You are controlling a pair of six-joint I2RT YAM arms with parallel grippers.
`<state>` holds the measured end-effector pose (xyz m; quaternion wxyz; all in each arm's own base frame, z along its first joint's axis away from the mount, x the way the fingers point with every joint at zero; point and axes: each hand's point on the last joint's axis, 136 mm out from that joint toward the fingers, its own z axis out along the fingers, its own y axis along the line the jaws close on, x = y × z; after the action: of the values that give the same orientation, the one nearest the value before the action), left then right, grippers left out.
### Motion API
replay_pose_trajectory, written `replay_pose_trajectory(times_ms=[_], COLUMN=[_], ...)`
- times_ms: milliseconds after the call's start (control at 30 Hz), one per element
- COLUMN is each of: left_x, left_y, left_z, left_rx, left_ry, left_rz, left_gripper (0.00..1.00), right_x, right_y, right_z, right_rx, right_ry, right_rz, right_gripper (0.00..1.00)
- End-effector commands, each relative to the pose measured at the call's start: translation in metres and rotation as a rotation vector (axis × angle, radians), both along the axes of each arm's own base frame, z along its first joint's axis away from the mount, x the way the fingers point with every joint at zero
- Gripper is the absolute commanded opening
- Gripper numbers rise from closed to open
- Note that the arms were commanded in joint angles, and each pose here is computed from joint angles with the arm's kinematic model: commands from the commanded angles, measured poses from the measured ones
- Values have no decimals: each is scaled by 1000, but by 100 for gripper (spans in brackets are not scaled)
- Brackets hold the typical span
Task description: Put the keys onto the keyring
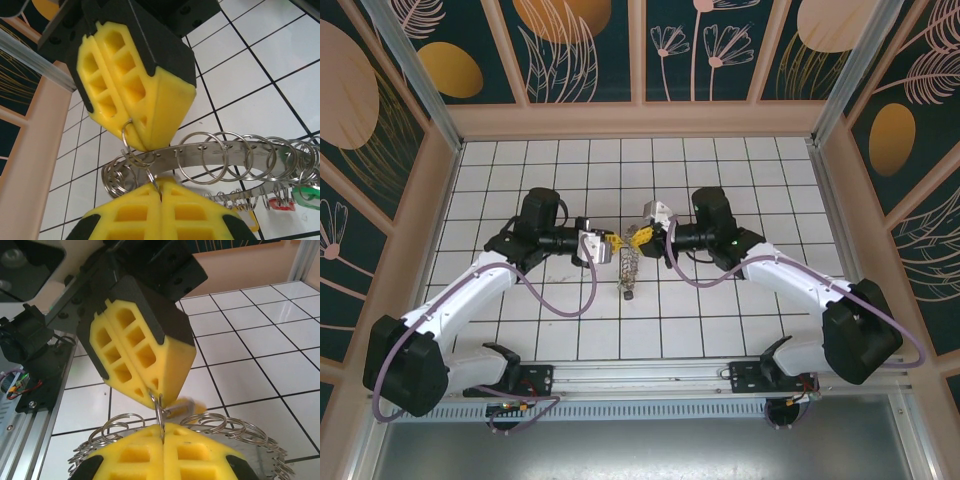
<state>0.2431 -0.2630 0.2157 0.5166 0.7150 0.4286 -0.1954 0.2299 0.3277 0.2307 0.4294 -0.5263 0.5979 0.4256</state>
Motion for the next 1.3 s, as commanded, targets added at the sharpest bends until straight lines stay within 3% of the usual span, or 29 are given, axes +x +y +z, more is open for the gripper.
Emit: replay_pose_trajectory(times_ms=[0,233,367,467,700,967,1167,1267], left_x=[-18,-20,-19,-20,-17,11,28,24], left_y=[-3,-11,-13,-14,-14,16,26,15], left_z=[-11,2,8,11,19,6,35,47], left_rx=[-3,-106,-132,-140,-150,-23,-151,-236], left_ry=[51,99,143,169,179,151,230,317], left_rz=[-58,-64,-60,-66,-32,230,332,281], left_gripper=[0,0,25,30,32,33,36,39], right_x=[8,9,8,7,4,4,3,4], right_y=[-1,-4,-4,-3,4,-1,-1,1], right_z=[42,49,48,46,42,47,47,47], right_rx=[131,193,203,200,186,195,193,188], right_ry=[-107,-110,-112,-112,-131,-162,-178,-191], right_rz=[-14,-54,-64,-67,-62,-84,-87,-85], right_gripper=[0,0,0,0,0,0,0,0])
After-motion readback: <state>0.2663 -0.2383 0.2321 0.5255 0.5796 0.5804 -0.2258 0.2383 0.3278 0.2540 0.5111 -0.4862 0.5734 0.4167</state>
